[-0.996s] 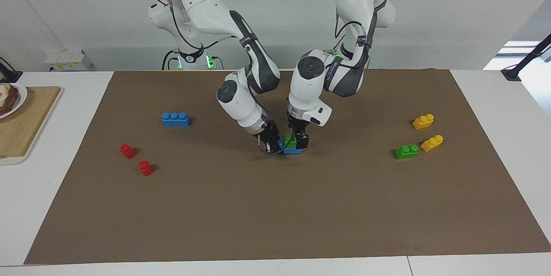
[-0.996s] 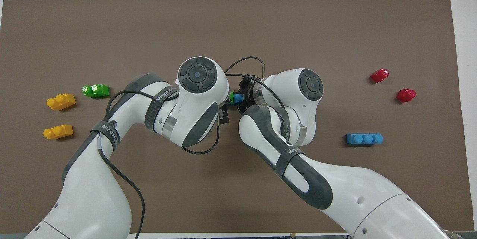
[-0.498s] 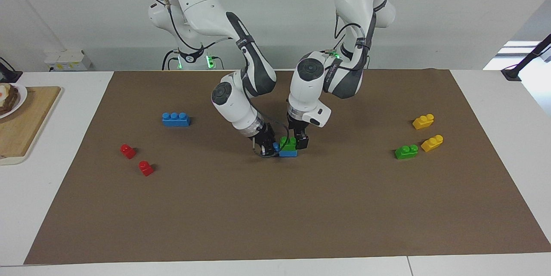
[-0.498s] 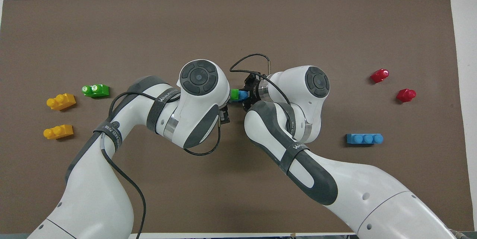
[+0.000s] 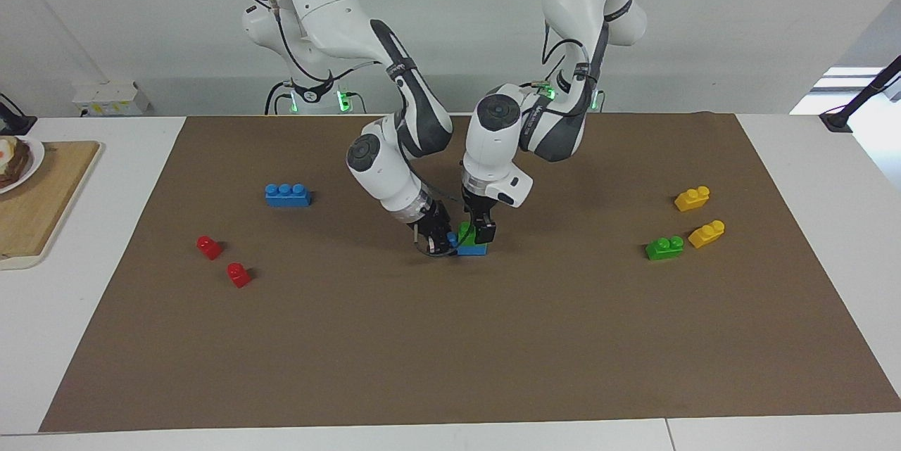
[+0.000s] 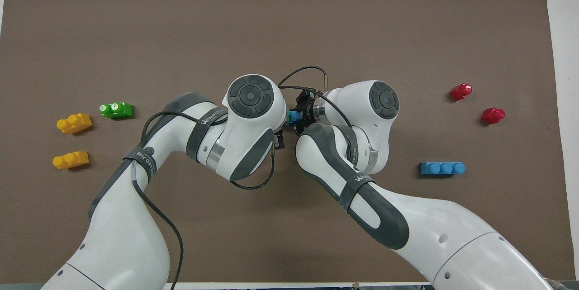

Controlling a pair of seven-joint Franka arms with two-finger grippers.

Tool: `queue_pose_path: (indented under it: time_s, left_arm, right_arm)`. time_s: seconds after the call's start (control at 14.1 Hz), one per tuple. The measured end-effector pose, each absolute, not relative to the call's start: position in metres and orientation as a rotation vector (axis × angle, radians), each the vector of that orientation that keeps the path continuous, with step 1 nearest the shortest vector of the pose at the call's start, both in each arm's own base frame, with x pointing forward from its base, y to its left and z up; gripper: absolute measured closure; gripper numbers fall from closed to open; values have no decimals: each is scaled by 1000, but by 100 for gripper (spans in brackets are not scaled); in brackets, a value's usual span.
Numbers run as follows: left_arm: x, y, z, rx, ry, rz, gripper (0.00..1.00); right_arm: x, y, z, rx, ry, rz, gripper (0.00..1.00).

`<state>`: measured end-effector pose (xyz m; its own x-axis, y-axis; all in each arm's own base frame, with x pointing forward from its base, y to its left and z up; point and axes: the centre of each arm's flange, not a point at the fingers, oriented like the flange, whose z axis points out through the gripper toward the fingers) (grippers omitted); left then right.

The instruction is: Remove green block with left arm and hold with right

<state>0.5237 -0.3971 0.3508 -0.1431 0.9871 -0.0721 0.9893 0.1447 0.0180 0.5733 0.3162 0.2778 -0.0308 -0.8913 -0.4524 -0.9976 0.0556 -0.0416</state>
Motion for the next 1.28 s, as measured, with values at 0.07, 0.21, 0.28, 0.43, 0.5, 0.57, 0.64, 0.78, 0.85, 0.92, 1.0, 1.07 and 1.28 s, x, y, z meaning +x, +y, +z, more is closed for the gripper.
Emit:
queue_pose_path:
  time_s: [0.07, 0.21, 0.28, 0.43, 0.5, 0.57, 0.64, 0.78, 0.85, 0.92, 1.0, 1.07, 1.28]
  left_arm:
    - [526, -396, 353, 2008, 2320, -39, 33]
    - [532, -394, 359, 2010, 2310, -12, 59]
    - [532, -395, 361, 2030, 2308, 0, 63]
    - [533, -396, 363, 2057, 2325, 10, 63]
    - [535, -397, 367, 2066, 2333, 10, 63]
    - [536, -397, 372, 2076, 2332, 10, 63]
    - [538, -398, 379, 2091, 2322, 11, 64]
    - [538, -396, 398, 2124, 2298, 15, 64]
    - [538, -393, 408, 2142, 2280, 18, 64]
    - [538, -388, 416, 2172, 2254, 20, 64]
    - [538, -381, 425, 2220, 2221, 21, 64]
    - [538, -371, 433, 2288, 2173, 17, 64]
    - [541, -338, 450, 2512, 1960, -12, 64]
  right_arm:
    - [573, 317, 278, -1899, 1979, 409, 65]
    - [572, 318, 278, -1904, 1973, 409, 65]
    - [572, 320, 278, -1912, 1963, 407, 65]
    - [570, 323, 280, -1917, 1955, 408, 65]
    - [570, 324, 281, -1917, 1952, 408, 65]
    - [571, 324, 281, -1914, 1950, 403, 65]
    - [572, 323, 281, -1909, 1951, 396, 65]
    - [575, 319, 279, -1894, 1958, 376, 65]
    - [576, 317, 279, -1892, 1961, 374, 65]
    - [576, 316, 279, -1891, 1963, 373, 65]
    - [577, 316, 279, -1890, 1963, 373, 65]
    - [577, 316, 280, -1888, 1962, 372, 65]
    - [587, 320, 297, -1878, 1942, 382, 65]
